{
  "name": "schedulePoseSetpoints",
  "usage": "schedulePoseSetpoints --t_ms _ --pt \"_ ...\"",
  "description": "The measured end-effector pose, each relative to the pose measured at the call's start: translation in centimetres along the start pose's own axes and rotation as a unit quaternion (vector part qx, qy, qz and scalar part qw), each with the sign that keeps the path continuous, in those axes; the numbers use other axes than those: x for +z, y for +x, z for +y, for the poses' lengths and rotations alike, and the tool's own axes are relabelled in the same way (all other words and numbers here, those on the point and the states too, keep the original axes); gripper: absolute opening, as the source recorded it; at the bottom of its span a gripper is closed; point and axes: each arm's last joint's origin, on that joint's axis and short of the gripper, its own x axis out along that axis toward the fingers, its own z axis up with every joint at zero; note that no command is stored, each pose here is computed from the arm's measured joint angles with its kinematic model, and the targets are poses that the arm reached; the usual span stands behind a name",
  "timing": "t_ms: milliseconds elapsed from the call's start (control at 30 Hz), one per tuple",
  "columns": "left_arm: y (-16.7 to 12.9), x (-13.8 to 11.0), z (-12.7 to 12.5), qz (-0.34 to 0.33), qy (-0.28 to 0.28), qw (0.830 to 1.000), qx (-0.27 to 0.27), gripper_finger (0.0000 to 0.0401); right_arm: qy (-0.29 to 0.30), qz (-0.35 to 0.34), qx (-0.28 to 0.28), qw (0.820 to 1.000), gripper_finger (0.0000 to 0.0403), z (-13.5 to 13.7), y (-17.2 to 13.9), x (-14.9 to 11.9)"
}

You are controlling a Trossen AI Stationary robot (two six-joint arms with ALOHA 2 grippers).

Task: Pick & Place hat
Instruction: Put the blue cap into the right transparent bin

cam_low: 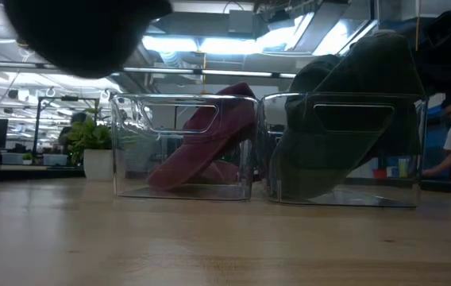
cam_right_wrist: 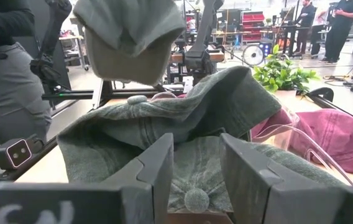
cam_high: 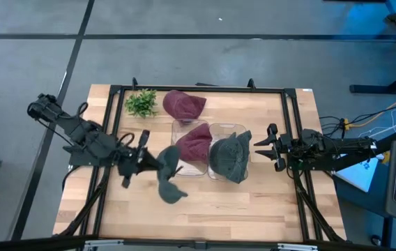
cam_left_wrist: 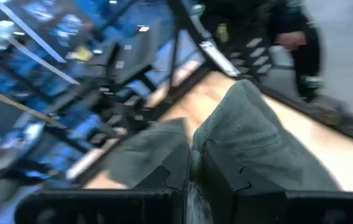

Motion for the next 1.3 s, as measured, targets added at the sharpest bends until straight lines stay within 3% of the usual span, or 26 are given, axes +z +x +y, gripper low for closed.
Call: schedulePoseSetpoints --t_ms 367,567,800,1033,1133,1300 --pt "3.6 1.4 5.0 0.016 0.104 0.986 0.131 0.0026 0.000 0.001 0.002 1.000 0.0131 0.0 0.0 0.0" --pt "7.1 1.5 6.1 0.019 0.160 0.973 0.168 0.0026 0.000 0.000 0.002 1.000 0.0131 0.0 0.0 0.0" --pt "10.3 1.5 6.4 0.001 0.296 0.937 0.188 0.0026 0.000 0.000 0.002 1.000 0.0131 0.0 0.0 0.0" --pt "12.1 1.0 6.6 -0.015 0.432 0.883 0.180 0.0026 0.000 0.000 0.001 1.000 0.0131 0.0 0.0 0.0" --pt "12.3 0.8 7.2 -0.019 0.449 0.873 0.188 0.0026 0.000 0.000 0.002 1.000 0.0131 0.0 0.0 0.0" --pt "13.2 -0.2 8.5 -0.039 0.426 0.881 0.202 0.0026 0.000 0.000 0.001 1.000 0.0131 0.0 0.0 0.0"
